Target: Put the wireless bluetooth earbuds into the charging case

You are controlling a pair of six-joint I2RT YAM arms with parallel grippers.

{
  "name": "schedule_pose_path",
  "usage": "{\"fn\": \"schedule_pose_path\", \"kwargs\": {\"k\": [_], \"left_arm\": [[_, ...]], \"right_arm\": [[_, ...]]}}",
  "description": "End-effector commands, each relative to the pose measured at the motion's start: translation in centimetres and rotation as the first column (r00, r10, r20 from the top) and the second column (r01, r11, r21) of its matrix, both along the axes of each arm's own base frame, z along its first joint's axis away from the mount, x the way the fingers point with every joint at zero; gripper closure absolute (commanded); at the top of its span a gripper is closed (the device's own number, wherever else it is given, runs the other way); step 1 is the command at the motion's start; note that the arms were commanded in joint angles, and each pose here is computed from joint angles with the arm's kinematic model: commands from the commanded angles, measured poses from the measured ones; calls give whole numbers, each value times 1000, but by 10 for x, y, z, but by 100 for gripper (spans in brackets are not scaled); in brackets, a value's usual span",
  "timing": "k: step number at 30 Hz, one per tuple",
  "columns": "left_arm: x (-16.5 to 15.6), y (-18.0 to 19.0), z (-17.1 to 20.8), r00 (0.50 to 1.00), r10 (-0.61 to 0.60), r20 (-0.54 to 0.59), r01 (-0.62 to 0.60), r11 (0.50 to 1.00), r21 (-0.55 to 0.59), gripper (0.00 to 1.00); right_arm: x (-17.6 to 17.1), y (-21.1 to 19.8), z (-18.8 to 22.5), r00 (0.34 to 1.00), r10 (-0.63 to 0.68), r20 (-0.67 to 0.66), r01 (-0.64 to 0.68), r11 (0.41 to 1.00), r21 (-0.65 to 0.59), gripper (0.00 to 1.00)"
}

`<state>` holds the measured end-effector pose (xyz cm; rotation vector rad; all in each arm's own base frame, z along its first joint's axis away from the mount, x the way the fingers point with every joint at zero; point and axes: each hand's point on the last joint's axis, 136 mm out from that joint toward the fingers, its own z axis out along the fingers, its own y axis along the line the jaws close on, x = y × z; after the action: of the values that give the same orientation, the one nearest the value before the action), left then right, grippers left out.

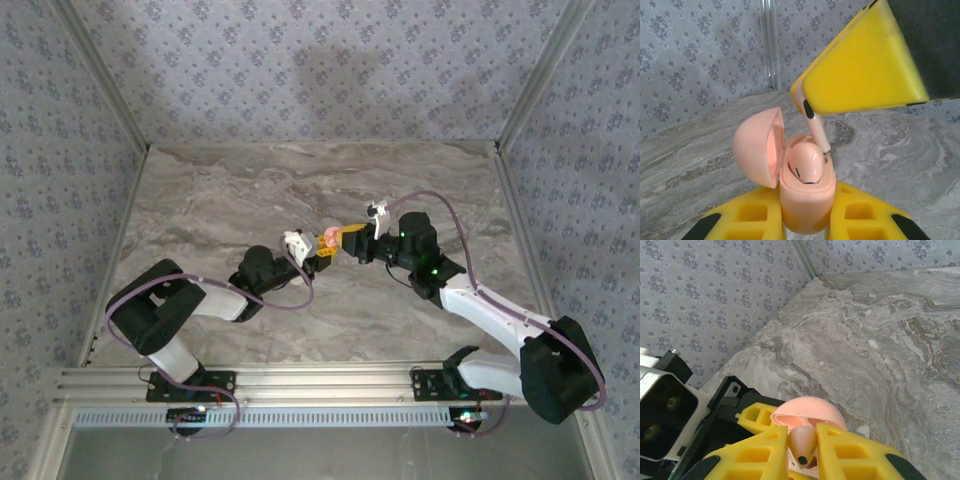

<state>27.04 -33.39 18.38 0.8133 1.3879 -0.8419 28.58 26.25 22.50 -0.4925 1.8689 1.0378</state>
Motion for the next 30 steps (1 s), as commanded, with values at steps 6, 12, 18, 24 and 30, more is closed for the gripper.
{"fn": "schedule_pose_path", "kwargs": {"k": [6,12,18,24,30], "left_arm": [[-2,0,46,996,3,87,6,995,-104,83],[-4,1,51,996,-1,95,11,994,-110,83],[-3,0,45,996,2,86,6,996,-92,83],[-2,-2,40,998,-6,60,11,996,-92,83],[-3,-5,46,999,-27,35,32,991,-131,83]], "right_arm": [[-2,-1,-14,1000,-6,-25,6,1000,-25,80],[-1,-3,-17,999,-18,-26,17,999,-35,80],[1,-1,-4,1000,-13,8,13,1000,-14,80],[0,-2,20,998,-13,67,12,1000,8,80],[3,0,31,994,-20,106,17,999,30,80]]}}
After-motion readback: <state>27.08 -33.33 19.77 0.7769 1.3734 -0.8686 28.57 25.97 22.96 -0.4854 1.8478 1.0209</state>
